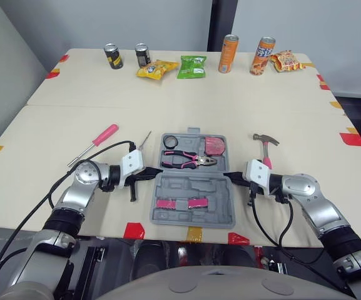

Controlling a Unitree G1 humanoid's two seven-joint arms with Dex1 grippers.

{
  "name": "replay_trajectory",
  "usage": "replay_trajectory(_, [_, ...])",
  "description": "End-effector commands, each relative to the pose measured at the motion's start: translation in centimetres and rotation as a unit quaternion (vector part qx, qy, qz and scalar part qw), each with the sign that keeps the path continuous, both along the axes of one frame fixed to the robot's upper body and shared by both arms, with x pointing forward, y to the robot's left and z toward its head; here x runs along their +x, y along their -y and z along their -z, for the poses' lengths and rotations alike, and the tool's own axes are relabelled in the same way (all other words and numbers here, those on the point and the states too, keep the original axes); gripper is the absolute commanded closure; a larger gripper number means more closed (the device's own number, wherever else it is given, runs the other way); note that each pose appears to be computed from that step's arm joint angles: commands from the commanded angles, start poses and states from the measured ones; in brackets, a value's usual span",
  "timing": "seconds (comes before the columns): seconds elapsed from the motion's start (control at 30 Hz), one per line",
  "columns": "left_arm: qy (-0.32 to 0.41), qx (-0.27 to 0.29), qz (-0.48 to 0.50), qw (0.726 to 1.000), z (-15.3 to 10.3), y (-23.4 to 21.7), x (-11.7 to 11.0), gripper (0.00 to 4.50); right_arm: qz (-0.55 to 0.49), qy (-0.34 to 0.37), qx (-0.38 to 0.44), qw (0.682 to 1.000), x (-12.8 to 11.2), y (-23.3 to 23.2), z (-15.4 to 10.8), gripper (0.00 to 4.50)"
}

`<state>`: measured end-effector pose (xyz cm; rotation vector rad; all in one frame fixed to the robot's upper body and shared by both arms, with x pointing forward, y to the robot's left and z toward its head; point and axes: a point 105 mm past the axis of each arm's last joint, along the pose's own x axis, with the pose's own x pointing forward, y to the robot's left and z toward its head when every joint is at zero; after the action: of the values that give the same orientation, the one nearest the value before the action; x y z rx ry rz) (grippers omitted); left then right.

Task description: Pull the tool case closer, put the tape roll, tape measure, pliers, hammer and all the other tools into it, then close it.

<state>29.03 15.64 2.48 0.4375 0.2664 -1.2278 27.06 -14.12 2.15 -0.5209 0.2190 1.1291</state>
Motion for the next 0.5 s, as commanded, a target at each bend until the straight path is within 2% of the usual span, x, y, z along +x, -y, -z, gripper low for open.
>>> replay_trajectory(0.03, [0.002, 0.016, -0.014, 1.000, 0.6, 0.3, 0.6, 4.50, 0.001, -0.009, -0.005, 1.000, -0.3, -0.1, 0.5, 4.45])
replay_trajectory(0.23, [0.007, 0.017, -0.018, 1.000, 0.5, 0.4, 1.1, 4.50, 0.003, -0.009, -0.005, 1.000, -0.2, -0.2, 0.6, 4.45])
replay_trajectory(0.5, [-0.013, 0.015, 0.003, 1.000, 1.0, 0.7, -0.1, 4.50, 0.007, -0.008, -0.008, 1.000, -0.2, 0.0, 0.7, 4.45])
